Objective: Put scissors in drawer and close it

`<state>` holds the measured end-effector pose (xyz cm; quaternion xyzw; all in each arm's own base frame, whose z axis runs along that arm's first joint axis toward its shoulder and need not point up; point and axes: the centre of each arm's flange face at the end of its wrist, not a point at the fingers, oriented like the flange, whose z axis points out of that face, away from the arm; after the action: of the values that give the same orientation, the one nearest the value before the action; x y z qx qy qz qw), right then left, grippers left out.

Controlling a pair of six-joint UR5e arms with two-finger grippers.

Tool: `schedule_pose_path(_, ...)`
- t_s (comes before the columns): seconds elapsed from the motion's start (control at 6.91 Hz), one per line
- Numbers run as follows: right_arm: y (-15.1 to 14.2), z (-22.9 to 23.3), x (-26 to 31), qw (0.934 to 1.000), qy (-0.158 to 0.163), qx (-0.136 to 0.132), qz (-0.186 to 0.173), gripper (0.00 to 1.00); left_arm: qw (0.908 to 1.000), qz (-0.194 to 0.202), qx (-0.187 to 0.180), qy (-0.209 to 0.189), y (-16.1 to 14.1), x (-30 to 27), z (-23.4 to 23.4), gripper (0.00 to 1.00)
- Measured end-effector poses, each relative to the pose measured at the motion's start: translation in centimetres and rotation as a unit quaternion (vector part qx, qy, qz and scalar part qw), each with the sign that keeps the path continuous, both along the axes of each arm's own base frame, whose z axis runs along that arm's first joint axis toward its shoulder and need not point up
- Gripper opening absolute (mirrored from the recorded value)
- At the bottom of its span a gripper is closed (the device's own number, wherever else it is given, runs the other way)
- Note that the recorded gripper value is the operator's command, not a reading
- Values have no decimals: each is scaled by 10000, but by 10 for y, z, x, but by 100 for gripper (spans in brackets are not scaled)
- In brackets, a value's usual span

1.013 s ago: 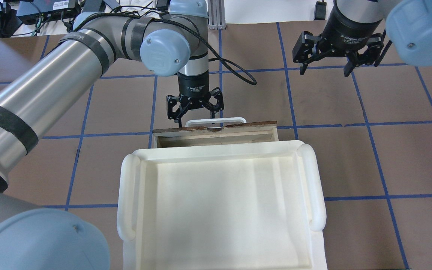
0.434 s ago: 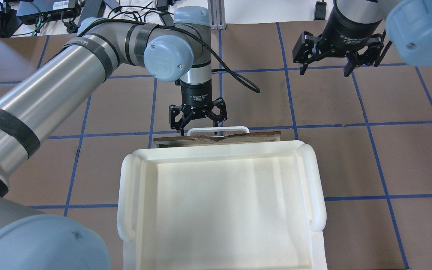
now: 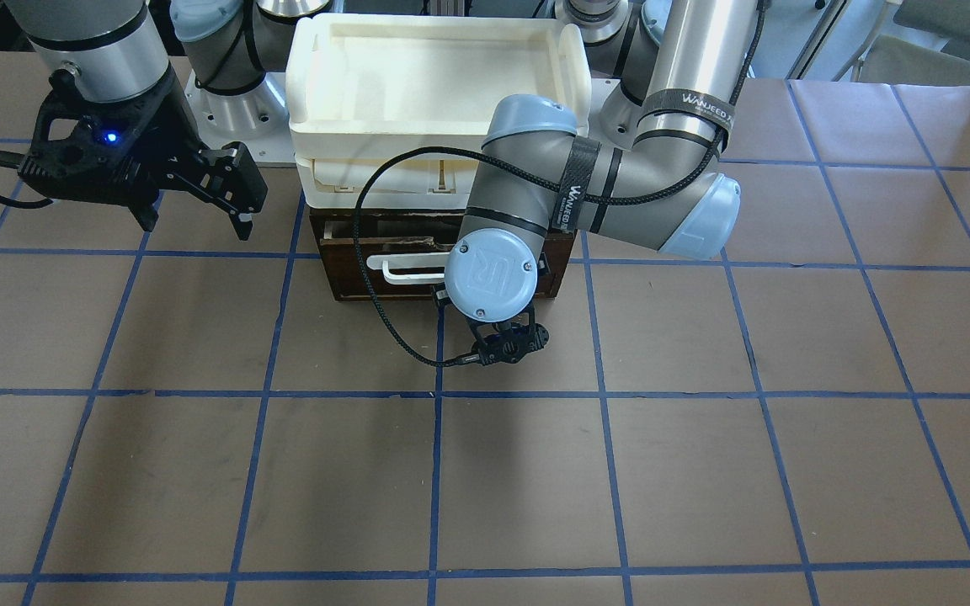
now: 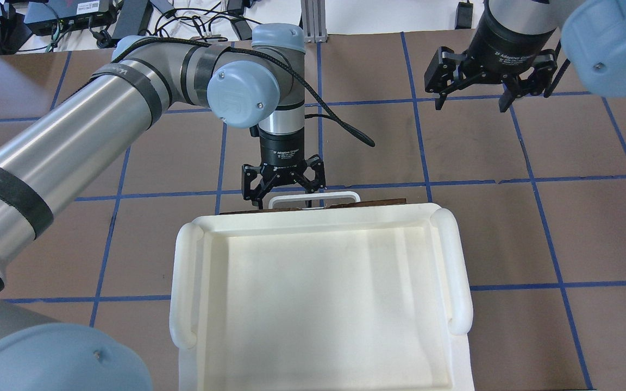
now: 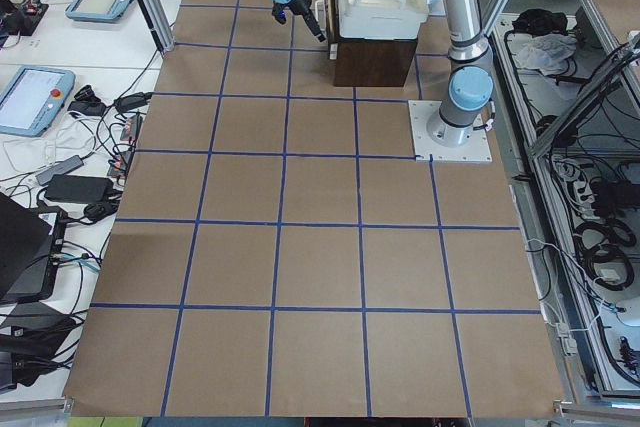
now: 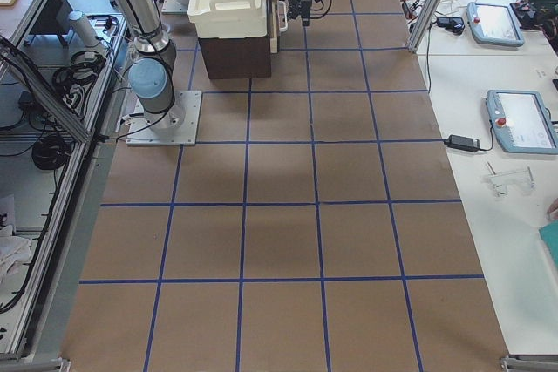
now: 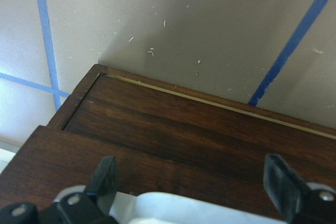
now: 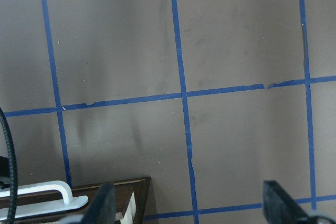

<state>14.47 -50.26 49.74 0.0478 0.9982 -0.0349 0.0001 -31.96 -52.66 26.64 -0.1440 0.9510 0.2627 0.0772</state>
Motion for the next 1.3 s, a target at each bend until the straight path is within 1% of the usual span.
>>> schedule_pose_path(0.29,0,0,0,10000,-12,6,3,100,9999,40,101,-60,5,1,-3,100)
schedule_pose_path(0.58,0,0,0,10000,-16,13,-1,100,9994,38,328,-141,12,3,-3,100)
schedule_pose_path(0.87,0,-1,0,10000,-16,20,-3,100,9988,42,456,-172,17,4,-2,100)
schedule_pose_path(1.01,0,-1,0,10000,-18,22,-4,100,9988,42,460,-180,17,5,-1,100)
schedule_pose_path(1.16,0,-1,0,10000,-21,25,-2,100,9992,46,359,-144,12,7,0,100)
schedule_pose_path(1.3,-1,-2,0,10000,-22,28,0,100,9999,69,72,-40,0,9,3,100)
